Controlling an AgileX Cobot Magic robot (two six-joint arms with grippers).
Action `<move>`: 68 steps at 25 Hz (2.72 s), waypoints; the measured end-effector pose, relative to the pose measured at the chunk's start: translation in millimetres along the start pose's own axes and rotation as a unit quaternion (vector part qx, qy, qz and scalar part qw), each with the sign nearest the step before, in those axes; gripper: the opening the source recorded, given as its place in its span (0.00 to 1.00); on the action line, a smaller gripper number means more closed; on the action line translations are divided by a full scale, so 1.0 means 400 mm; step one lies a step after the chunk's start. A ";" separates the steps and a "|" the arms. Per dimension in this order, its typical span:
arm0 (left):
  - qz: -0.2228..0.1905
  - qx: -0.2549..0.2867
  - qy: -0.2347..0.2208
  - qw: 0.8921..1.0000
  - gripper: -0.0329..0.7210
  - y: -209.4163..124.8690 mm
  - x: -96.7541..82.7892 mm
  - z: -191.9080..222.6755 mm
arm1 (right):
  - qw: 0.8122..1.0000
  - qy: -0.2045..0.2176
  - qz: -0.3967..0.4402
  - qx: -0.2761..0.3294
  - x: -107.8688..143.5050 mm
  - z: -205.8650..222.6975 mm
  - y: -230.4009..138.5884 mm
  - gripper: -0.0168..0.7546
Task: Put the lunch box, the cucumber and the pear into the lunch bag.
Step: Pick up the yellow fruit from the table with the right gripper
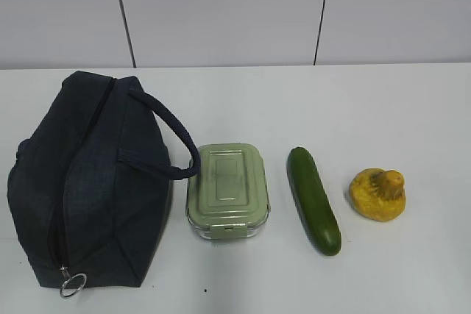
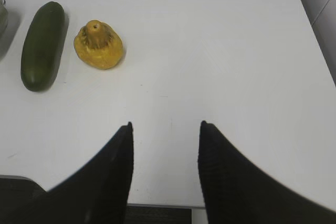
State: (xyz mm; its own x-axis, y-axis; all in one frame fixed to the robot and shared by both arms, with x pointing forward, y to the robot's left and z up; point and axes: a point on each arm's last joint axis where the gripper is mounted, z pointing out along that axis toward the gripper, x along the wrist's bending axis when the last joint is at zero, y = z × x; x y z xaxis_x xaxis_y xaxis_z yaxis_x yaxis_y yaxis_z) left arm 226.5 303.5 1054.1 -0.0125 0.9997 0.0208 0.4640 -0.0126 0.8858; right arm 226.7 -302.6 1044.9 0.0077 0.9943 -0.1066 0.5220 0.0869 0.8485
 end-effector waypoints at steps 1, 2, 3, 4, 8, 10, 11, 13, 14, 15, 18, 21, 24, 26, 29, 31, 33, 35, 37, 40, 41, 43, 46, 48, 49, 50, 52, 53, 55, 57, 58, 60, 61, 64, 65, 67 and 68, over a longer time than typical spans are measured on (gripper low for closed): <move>0.000 0.000 0.000 1.000 0.36 0.000 0.000 0.000 | 1.000 0.000 0.000 0.000 0.000 0.000 0.000 0.45; 0.000 0.000 0.000 1.000 0.36 0.000 0.000 0.000 | 1.000 0.000 0.000 0.000 0.000 0.000 0.000 0.45; 0.000 0.000 0.000 1.000 0.36 0.000 0.000 0.000 | 1.000 0.000 0.000 0.000 0.000 0.000 0.000 0.45; 0.000 0.000 0.000 1.000 0.36 0.000 0.000 0.000 | 1.000 0.000 0.000 0.000 0.000 0.000 0.000 0.45; 0.000 0.000 0.000 1.000 0.36 0.000 0.000 0.000 | 1.000 0.000 0.000 0.000 0.000 0.000 0.000 0.45; 0.000 0.000 0.000 1.000 0.36 0.000 0.000 0.000 | 1.000 0.000 0.000 0.000 0.000 0.000 0.000 0.45; 0.000 0.000 0.000 1.000 0.36 0.000 0.000 0.000 | 1.000 0.000 0.000 0.000 0.000 0.000 0.000 0.45; 0.000 0.000 0.000 1.000 0.36 0.000 0.000 0.000 | 1.000 0.000 0.000 0.000 0.000 0.000 0.000 0.45; 0.000 0.000 0.000 1.000 0.36 0.000 0.000 0.000 | 1.000 0.000 0.000 0.000 0.000 0.000 0.000 0.45; 0.000 0.000 0.000 1.000 0.36 0.000 0.000 0.000 | 1.000 0.000 0.000 0.000 0.000 0.000 0.000 0.45; 0.000 -0.001 0.000 1.000 0.36 0.000 0.000 0.000 | 1.000 0.003 0.001 0.000 0.001 0.000 0.000 0.45; 0.000 -0.001 0.000 1.000 0.36 0.000 0.000 0.000 | 1.000 0.012 0.006 -0.019 0.005 -0.008 0.011 0.45; 0.000 -0.001 0.000 1.000 0.36 0.000 0.000 0.000 | 0.998 0.023 0.014 -0.053 0.007 -0.030 0.050 0.45; 0.000 -0.001 0.000 1.000 0.36 0.000 0.000 0.000 | 0.998 0.038 0.017 -0.037 0.009 -0.025 0.084 0.48; 0.000 -0.001 0.000 1.000 0.36 0.000 0.000 0.000 | 0.997 0.078 0.023 0.011 0.022 0.011 0.135 0.54; 0.000 -0.001 0.000 1.000 0.36 0.000 0.000 0.000 | 0.994 0.102 0.025 0.043 0.029 0.038 0.167 0.58; 0.000 -0.001 0.000 1.000 0.36 0.000 0.000 0.000 | 0.991 0.112 0.022 0.076 0.031 0.070 0.203 0.60; 0.000 -0.001 0.000 1.000 0.36 0.000 0.000 0.000 | 0.988 0.116 0.020 0.103 0.031 0.098 0.237 0.62; 0.000 -0.001 0.000 1.000 0.36 0.000 0.000 0.000 | 0.985 0.120 0.016 0.124 0.032 0.126 0.277 0.66; 0.000 -0.001 0.000 1.000 0.36 0.000 0.000 0.000 | 0.980 0.131 -0.002 0.151 0.036 0.168 0.330 0.75; 0.000 -0.001 0.000 1.000 0.36 0.000 0.000 0.000 | 0.978 0.134 -0.007 0.158 0.036 0.181 0.346 0.76; 0.000 -0.001 0.000 1.000 0.36 0.000 0.000 0.000 | 0.974 0.138 -0.018 0.178 0.038 0.214 0.377 0.77; 0.000 -0.001 0.000 1.000 0.36 0.000 0.000 0.000 | 0.968 0.143 -0.031 0.203 0.040 0.262 0.414 0.77; 0.000 -0.001 0.000 1.000 0.36 0.000 0.000 0.000 | 0.965 0.145 -0.034 0.215 0.041 0.291 0.439 0.77; 0.000 -0.001 0.000 1.000 0.36 0.000 0.000 0.000 | 0.963 0.146 -0.034 0.223 0.041 0.308 0.451 0.77; 0.000 -0.001 0.000 1.000 0.36 0.000 0.000 0.000 | 0.961 0.148 -0.033 0.232 0.043 0.326 0.462 0.77; 0.000 -0.001 0.000 1.000 0.36 0.000 0.000 0.000 | 0.955 0.154 -0.031 0.250 0.047 0.362 0.479 0.77; 0.000 -0.001 0.000 1.000 0.36 0.000 0.000 0.000 | 0.952 0.159 -0.028 0.261 0.050 0.382 0.487 0.77; 0.000 -0.001 0.000 1.000 0.36 0.000 0.000 0.000 | 0.945 0.169 -0.023 0.278 0.059 0.420 0.498 0.77; 0.000 -0.001 0.000 1.000 0.36 0.000 0.000 0.000 | 0.939 0.176 -0.023 0.294 0.070 0.461 0.504 0.77; 0.000 -0.001 0.000 1.000 0.36 0.000 0.000 0.000 | 0.936 0.180 -0.029 0.300 0.079 0.477 0.507 0.77; 0.000 -0.001 0.000 1.000 0.36 0.000 0.000 0.000 | 0.928 0.189 -0.037 0.319 0.101 0.517 0.504 0.77; 0.000 -0.001 0.000 1.000 0.36 0.000 0.000 0.000 | 0.924 0.193 -0.041 0.329 0.112 0.538 0.501 0.77; 0.000 -0.001 0.000 1.000 0.36 0.000 0.000 0.000 | 0.912 0.194 -0.068 0.355 0.150 0.589 0.488 0.77; 0.000 -0.001 0.000 1.000 0.36 0.000 0.000 0.000 | 0.909 0.187 -0.077 0.365 0.159 0.607 0.482 0.77; 0.000 -0.001 0.000 1.000 0.36 0.000 0.000 0.000 | 0.903 0.175 -0.088 0.382 0.173 0.642 0.468 0.77; 0.000 -0.001 0.000 1.000 0.36 0.000 0.000 0.000 | 0.901 0.169 -0.088 0.390 0.175 0.659 0.461 0.77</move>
State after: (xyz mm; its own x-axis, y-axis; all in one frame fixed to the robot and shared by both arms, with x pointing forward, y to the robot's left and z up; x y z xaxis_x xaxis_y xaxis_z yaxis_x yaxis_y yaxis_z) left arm 226.6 303.5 1054.2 -0.0119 0.9997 0.0200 0.4630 -0.0122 0.8863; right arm 548.2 -233.2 1057.3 -0.3260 0.9426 0.0718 0.9309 0.3068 0.1985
